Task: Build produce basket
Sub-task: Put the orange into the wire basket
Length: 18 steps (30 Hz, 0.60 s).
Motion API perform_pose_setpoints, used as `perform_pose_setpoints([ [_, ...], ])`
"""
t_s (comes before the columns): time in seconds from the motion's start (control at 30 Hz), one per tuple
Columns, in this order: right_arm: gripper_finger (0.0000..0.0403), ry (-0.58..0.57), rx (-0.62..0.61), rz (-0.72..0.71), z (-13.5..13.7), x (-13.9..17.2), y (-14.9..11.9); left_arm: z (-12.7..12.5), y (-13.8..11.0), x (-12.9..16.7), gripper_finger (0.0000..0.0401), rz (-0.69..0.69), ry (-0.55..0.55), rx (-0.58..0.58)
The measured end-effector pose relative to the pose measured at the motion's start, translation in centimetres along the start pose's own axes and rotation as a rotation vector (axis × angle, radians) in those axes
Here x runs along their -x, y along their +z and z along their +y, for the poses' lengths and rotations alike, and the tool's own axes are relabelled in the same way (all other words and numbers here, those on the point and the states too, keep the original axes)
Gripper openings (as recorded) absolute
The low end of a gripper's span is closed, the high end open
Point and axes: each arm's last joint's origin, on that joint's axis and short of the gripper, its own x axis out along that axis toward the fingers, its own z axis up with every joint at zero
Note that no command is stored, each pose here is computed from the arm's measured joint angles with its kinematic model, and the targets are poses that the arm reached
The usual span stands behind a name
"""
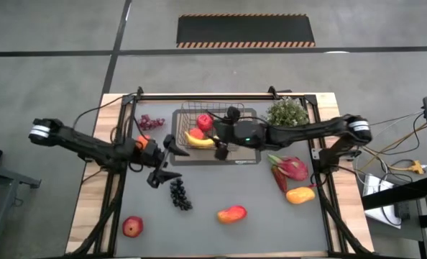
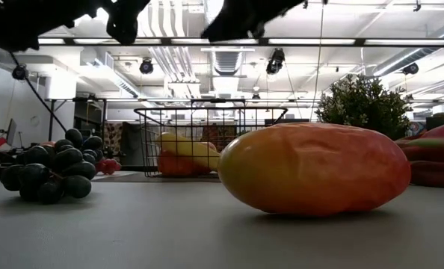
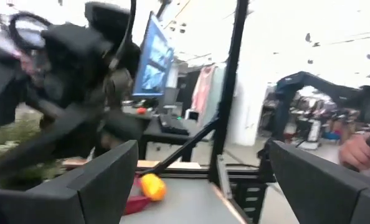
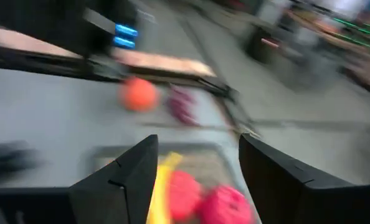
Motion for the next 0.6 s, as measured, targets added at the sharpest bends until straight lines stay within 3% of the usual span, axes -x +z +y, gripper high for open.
perform_pose_setpoints([
  [0.1,0.0193,0.239,0.006,-0.107,0.1,1.9,0.2,0.1,-0.9,-0.4,0.0345,-0.029,0.0,0.009],
  [0.2,0.018,0.383,0.017,-0.221,0.5,3.0,-0.8,0.4,-1.5,-0.9,0.0345,-0.039,0.018,0.026],
  [0.37,0.016,0.376,0.034,-0.327,0.5,4.1,-2.9,0.5,-2.1,-1.2,0.0345,-0.05,0.021,0.026],
  [0.6,0.0139,0.311,0.103,-0.452,-0.3,5.7,-4.1,0.8,-2.3,-1.2,0.0345,-0.06,0.106,0.055],
])
